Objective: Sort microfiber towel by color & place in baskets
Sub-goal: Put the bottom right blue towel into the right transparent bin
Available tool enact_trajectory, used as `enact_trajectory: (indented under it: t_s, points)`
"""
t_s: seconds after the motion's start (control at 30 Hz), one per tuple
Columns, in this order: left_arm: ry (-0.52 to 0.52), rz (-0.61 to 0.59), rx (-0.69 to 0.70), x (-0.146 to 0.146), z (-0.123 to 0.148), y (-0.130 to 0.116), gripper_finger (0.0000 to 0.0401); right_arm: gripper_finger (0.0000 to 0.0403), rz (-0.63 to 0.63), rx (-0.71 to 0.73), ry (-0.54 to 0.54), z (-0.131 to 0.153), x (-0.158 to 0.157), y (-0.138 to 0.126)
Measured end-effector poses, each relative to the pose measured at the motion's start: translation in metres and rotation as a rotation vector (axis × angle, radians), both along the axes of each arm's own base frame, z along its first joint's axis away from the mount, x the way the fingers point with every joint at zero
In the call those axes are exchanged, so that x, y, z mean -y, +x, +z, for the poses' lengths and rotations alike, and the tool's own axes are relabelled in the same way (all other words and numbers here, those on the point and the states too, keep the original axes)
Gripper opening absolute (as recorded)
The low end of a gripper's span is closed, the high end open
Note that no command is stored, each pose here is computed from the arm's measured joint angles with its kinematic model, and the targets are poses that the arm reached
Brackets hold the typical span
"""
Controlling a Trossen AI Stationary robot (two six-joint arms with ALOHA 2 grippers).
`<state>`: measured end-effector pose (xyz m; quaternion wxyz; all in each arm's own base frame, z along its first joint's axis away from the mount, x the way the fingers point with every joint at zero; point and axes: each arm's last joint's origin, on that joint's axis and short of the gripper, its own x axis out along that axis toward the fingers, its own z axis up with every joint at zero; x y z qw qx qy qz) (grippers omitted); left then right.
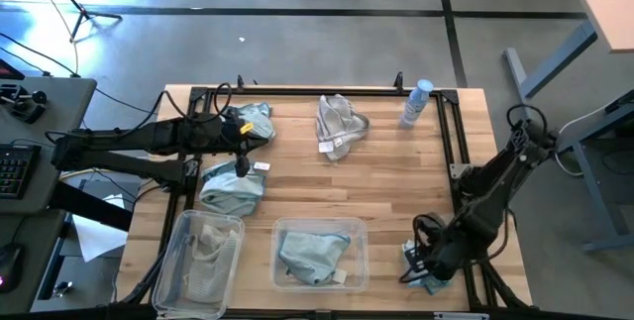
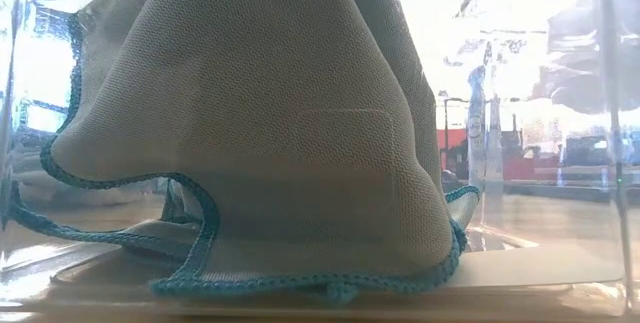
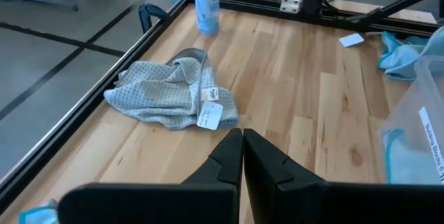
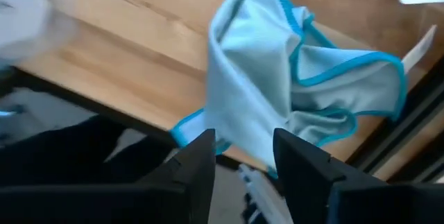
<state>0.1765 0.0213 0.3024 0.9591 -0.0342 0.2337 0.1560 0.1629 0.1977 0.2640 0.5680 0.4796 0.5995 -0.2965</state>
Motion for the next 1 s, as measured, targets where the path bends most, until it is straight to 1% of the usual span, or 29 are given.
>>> enact_trajectory:
  t_s: [0.1,0.3,0.43,0.5,0.53,0.6,0.67,0.7,0.83,0.9,1.0]
  points:
    - [-0.007,0.005,0.024,0.0,0.002,0.001,0.0,0.015,0.057,-0.021,-0.032,-0.01,-0.005,0.004]
    - [-0.018,0.012,0.062,0.0,0.005,0.002,0.0,0.0151,0.2,-0.046,-0.075,-0.033,-0.018,0.014]
    - [-0.017,0.011,0.076,0.0,0.006,0.003,0.0,0.015,0.257,-0.13,-0.074,-0.049,-0.024,0.017]
    - [-0.017,0.011,0.076,0.0,0.006,0.003,0.0,0.0139,0.26,-0.149,-0.089,-0.055,-0.027,0.018]
    - [-0.017,0.011,0.076,0.0,0.006,0.003,0.0,0.0128,0.259,-0.152,-0.095,-0.057,-0.028,0.018]
    - [-0.017,0.011,0.076,0.0,0.006,0.003,0.0,0.0088,0.257,-0.142,-0.097,-0.056,-0.028,0.018]
    - [-0.017,0.011,0.077,0.0,0.006,0.003,0.0,0.0032,0.25,-0.114,-0.104,-0.051,-0.026,0.016]
    - [-0.016,0.011,0.079,0.0,0.006,0.003,0.0,0.0017,0.241,-0.089,-0.114,-0.046,-0.024,0.014]
    - [-0.015,0.011,0.099,0.0,0.008,0.004,0.0,0.0017,0.132,-0.025,-0.209,-0.018,-0.008,0.0]
    - [-0.014,0.011,0.109,0.0,0.009,0.004,0.0,0.0006,0.094,0.026,-0.264,0.004,-0.001,-0.007]
    - [-0.012,0.01,0.128,0.0,0.01,0.005,0.0,0.0007,0.054,0.117,-0.396,0.039,0.014,-0.02]
